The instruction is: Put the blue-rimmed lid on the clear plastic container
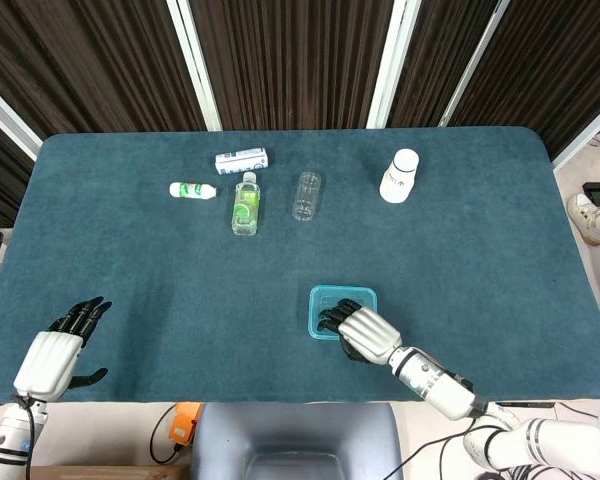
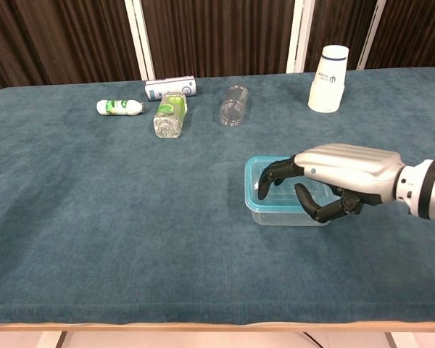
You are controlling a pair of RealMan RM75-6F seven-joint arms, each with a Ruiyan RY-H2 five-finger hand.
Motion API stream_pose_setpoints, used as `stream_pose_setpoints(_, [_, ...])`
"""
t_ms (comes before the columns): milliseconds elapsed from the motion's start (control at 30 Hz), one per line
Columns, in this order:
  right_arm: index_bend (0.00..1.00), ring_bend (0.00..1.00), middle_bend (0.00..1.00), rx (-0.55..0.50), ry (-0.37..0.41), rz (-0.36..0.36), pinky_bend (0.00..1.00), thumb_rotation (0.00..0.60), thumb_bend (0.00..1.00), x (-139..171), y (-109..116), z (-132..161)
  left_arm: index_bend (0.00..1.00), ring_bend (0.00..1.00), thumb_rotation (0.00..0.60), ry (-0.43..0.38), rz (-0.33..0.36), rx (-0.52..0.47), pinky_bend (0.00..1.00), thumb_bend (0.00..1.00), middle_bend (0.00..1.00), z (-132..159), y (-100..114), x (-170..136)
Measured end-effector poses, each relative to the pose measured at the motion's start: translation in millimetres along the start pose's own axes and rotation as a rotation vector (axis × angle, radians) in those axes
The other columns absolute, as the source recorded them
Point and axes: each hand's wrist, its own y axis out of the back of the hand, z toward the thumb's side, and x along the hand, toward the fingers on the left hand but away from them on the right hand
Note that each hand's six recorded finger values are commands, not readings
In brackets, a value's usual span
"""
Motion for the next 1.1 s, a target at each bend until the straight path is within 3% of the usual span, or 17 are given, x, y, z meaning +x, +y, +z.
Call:
stream_pose_setpoints(300, [0.42, 0.31, 0.33, -0.011, -0.015, -0.072, 0.28, 0.600, 1.00, -0.7, 19.1, -7.5, 0.11, 0.11, 0.600, -0.001, -0.002, 0.002, 0.34, 0.42, 0.08, 0.6, -0.8, 0.4])
stream_pose_setpoints(533, [0.42, 0.31, 0.33, -0.027, -0.024, -0.115, 0.28, 0.600, 1.00, -20.3, 28.8, -9.8, 0.11, 0.11, 0.600, 0.001, -0.002, 0.002, 0.34, 0.42, 0.08, 0.3, -0.5, 0.3])
stream_pose_setpoints(1100, [0.42, 0.31, 0.33, -0.018, -0.039, -0.091, 0.28, 0.600, 1.00, -30.0, 19.4, -13.0, 0.11, 0.11, 0.600, 0.001, 0.000, 0.000, 0.34, 0.42, 0.08, -0.1, 0.0, 0.1])
